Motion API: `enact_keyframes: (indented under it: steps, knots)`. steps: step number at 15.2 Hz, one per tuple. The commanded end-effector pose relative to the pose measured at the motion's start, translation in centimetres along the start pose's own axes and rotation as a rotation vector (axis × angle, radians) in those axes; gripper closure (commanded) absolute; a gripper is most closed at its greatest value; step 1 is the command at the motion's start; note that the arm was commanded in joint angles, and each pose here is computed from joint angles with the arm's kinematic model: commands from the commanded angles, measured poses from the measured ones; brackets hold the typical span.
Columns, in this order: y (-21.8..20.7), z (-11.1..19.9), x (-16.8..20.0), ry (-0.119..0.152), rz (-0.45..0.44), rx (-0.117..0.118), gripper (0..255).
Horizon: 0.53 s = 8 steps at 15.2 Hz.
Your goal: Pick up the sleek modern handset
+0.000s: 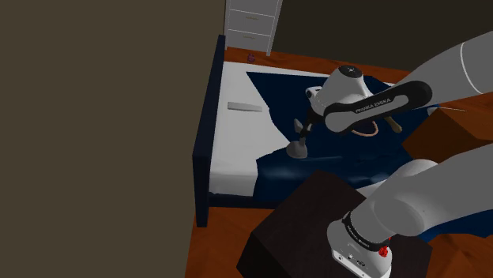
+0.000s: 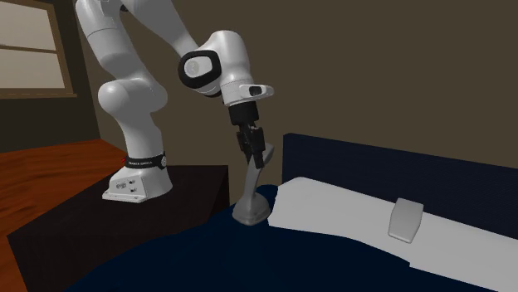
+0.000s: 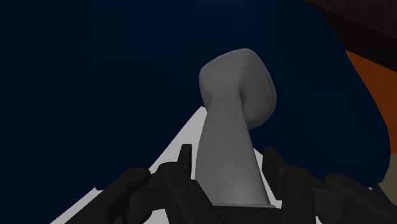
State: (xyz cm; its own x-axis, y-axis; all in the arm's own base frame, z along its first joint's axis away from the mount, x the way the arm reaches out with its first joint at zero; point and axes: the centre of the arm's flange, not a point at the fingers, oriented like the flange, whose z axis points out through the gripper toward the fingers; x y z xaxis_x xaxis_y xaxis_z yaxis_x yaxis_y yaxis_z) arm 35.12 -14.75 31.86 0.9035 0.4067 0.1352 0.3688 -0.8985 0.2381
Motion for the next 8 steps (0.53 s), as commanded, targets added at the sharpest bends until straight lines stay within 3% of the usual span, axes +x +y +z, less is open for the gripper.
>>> enact_keyframes:
  steps: [1, 8]
  knots:
    - [0.0, 0.1, 0.0, -0.002, 0.0, 0.001, 255]
    - [0.3, -1.5, 0.2, -0.002, 0.0, 0.001, 255]
